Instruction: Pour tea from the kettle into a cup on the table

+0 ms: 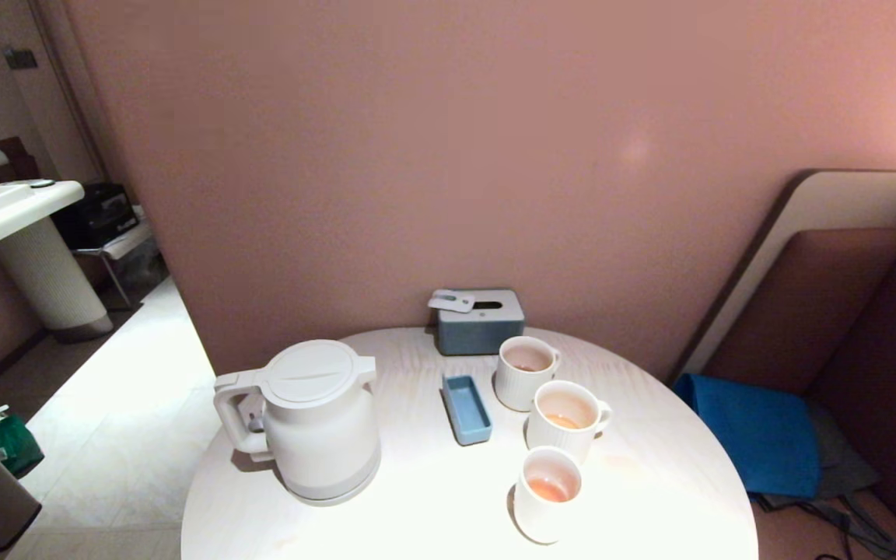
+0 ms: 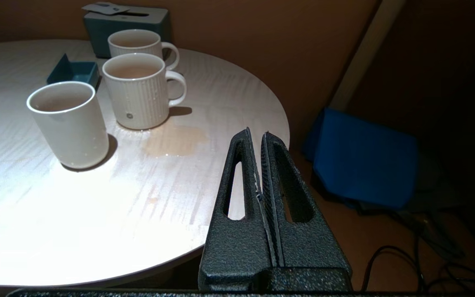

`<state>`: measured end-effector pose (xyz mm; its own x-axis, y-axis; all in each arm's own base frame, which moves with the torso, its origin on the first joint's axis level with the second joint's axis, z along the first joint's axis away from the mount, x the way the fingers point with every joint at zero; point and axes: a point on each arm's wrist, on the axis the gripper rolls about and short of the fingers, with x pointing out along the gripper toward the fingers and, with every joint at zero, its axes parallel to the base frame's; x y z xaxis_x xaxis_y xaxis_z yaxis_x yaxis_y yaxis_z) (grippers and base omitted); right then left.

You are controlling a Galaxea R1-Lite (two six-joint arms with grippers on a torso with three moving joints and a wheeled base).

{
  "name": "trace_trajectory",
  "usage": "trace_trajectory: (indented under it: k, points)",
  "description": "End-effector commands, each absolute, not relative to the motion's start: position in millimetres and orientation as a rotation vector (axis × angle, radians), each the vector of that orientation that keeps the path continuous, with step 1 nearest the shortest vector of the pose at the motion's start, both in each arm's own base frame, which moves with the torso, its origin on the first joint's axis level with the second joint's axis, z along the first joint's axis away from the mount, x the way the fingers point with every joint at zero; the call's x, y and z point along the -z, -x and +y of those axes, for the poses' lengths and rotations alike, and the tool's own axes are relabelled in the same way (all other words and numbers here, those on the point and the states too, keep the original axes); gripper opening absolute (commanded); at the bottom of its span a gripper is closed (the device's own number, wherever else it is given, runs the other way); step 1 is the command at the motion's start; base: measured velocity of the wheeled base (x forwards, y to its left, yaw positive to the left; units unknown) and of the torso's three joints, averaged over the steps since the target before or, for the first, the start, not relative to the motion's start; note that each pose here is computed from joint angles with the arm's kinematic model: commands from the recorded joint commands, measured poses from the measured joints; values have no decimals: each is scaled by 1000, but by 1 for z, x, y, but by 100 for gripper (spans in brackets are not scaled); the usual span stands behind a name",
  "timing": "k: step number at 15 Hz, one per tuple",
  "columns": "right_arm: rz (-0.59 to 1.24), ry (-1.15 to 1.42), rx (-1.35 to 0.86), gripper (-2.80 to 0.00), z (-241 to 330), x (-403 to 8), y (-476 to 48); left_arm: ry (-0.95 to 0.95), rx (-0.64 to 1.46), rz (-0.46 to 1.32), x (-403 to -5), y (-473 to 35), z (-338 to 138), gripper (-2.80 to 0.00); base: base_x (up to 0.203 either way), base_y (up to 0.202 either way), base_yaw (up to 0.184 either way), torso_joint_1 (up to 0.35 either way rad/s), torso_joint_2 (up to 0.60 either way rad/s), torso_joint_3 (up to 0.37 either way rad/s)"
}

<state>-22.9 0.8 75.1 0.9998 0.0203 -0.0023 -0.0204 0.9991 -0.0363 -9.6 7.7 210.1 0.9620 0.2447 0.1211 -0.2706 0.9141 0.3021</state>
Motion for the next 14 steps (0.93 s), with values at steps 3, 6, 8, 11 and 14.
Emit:
trace_trajectory:
  k: [3, 6, 8, 11, 14]
  points:
    - [3, 37, -22, -280, 1, -75, 23, -350, -328, -205, -181, 42, 6, 0, 0, 0, 0, 0, 0, 0]
    - [3, 37, -20, -280, 1, -75, 23, -231, -223, -181, -133, 38, 4, 0, 0, 0, 0, 0, 0, 0]
    - [3, 37, -22, -280, 1, -75, 23, -158, -69, -130, -107, 32, 1, 0, 0, 0, 0, 0, 0, 0]
    - [3, 37, -22, -280, 1, -75, 23, -141, 20, -25, -78, 23, -1, 0, 0, 0, 0, 0, 0, 0]
    - [3, 37, -20, -280, 1, -75, 23, -76, 25, -24, -78, 23, -1, 0, 0, 0, 0, 0, 0, 0]
